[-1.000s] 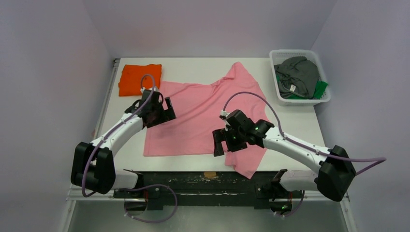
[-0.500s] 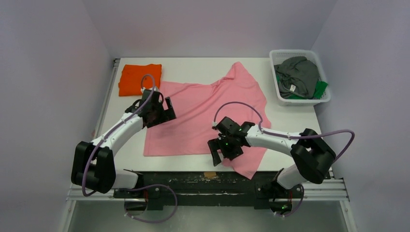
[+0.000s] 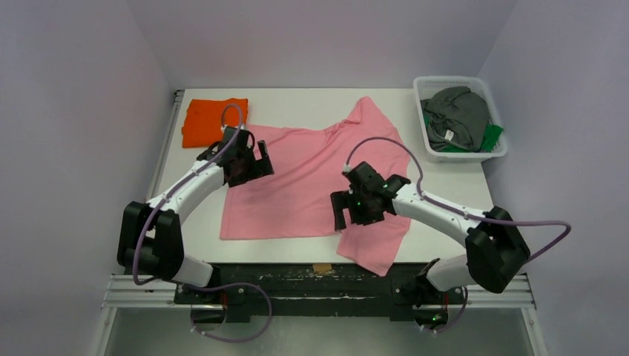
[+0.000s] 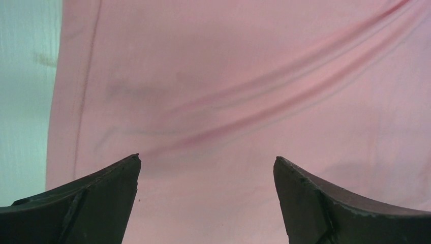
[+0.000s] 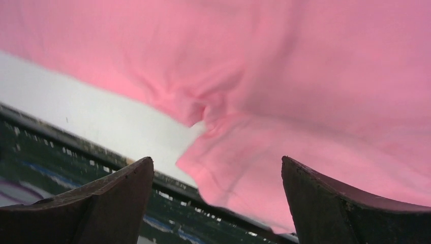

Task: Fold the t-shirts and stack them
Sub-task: Flatten out the tshirt, then grab the side of the flattened tshirt closest away from the robot with both arms

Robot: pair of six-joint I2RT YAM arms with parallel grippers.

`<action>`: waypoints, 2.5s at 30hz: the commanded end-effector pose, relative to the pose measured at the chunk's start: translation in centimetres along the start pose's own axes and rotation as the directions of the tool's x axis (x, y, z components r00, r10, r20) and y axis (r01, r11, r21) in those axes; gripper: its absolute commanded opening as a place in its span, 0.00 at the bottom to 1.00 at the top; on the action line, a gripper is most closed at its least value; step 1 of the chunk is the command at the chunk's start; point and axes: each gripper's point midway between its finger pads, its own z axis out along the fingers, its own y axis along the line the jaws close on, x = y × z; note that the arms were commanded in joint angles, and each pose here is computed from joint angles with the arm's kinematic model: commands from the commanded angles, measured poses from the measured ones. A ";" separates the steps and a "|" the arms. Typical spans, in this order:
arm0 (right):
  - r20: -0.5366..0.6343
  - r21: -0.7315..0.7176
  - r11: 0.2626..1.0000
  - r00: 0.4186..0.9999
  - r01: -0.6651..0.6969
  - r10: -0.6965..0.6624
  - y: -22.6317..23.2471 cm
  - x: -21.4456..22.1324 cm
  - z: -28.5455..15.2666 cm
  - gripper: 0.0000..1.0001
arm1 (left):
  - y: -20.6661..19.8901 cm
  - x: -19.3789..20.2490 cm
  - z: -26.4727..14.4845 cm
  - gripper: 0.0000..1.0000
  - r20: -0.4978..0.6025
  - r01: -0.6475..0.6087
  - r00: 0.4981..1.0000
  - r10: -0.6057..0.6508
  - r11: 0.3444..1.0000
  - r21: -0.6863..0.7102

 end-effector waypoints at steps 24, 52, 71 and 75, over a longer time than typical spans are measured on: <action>0.239 0.185 0.852 0.864 -0.489 0.444 -22.4 -26.3 5.9 0.95 | -10.2 -9.0 13.6 1.00 -0.227 0.172 0.966 -0.122 0.961 0.216; 0.440 -0.042 0.867 0.769 -0.497 0.463 -26.2 -34.9 -1.6 0.98 | -16.3 -19.1 12.4 1.00 -0.117 0.194 0.980 -0.159 0.886 0.420; 0.510 0.206 0.851 0.795 -0.484 0.328 -17.4 -14.1 -8.5 0.96 | 4.2 8.7 -4.5 0.91 -0.039 0.066 0.997 -0.073 0.986 -0.155; 0.496 0.249 0.828 0.801 -0.502 0.336 -18.0 -12.2 -8.3 0.96 | 5.0 11.6 -3.5 0.78 -0.086 0.088 0.991 -0.103 0.982 -0.165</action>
